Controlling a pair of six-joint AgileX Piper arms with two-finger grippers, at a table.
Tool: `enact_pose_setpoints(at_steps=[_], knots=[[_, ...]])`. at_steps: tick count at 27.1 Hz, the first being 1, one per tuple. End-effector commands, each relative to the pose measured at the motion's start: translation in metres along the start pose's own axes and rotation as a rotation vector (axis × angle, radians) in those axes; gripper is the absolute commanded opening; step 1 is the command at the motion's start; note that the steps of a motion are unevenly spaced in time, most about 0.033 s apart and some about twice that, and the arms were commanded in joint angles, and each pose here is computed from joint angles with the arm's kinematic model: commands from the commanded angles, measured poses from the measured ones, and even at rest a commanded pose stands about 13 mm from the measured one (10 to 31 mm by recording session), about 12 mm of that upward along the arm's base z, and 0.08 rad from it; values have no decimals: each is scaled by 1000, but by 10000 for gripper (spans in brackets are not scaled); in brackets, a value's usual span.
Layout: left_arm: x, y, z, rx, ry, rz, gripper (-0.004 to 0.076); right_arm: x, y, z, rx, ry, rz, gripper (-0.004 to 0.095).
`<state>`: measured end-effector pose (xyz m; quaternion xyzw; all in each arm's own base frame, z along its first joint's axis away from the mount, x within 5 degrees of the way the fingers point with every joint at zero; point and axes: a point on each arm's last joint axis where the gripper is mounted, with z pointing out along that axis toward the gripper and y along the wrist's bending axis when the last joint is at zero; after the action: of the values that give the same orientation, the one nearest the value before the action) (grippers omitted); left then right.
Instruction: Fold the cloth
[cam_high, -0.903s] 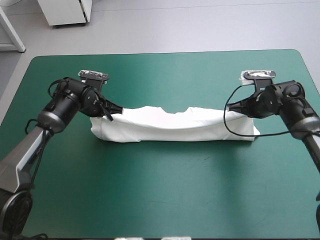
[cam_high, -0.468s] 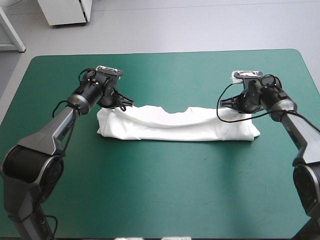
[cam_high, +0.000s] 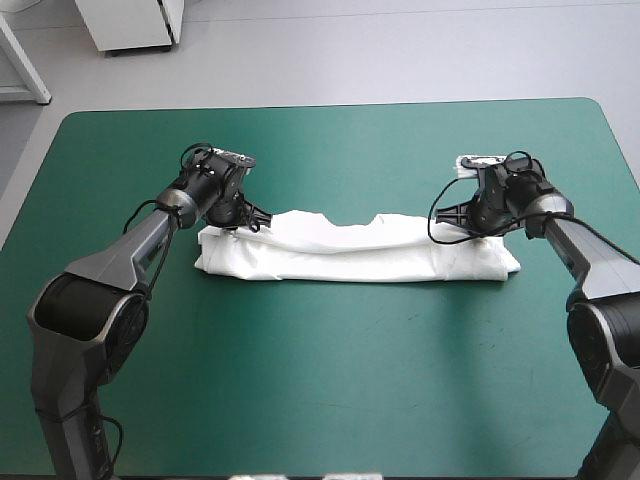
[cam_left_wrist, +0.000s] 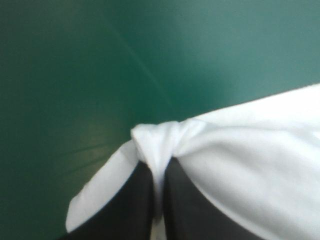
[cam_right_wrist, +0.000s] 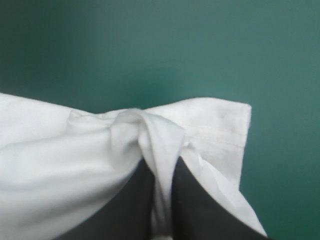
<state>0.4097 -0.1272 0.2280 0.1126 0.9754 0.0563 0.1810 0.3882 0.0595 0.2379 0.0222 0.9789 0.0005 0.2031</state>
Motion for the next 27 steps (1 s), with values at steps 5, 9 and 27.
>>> enact_pose_setpoints(at_steps=[5,9,27], knots=[[-10,10,-45,-17,-32,-15,295,-20,-2,-45,-5,-68,6,395],[-18,15,-70,-22,-56,-35,337,-28,-3,-65,5,-68,-36,395],[2,-110,-144,358,-225,257,-9,-11,-16,-138,53,-60,-72,347]])
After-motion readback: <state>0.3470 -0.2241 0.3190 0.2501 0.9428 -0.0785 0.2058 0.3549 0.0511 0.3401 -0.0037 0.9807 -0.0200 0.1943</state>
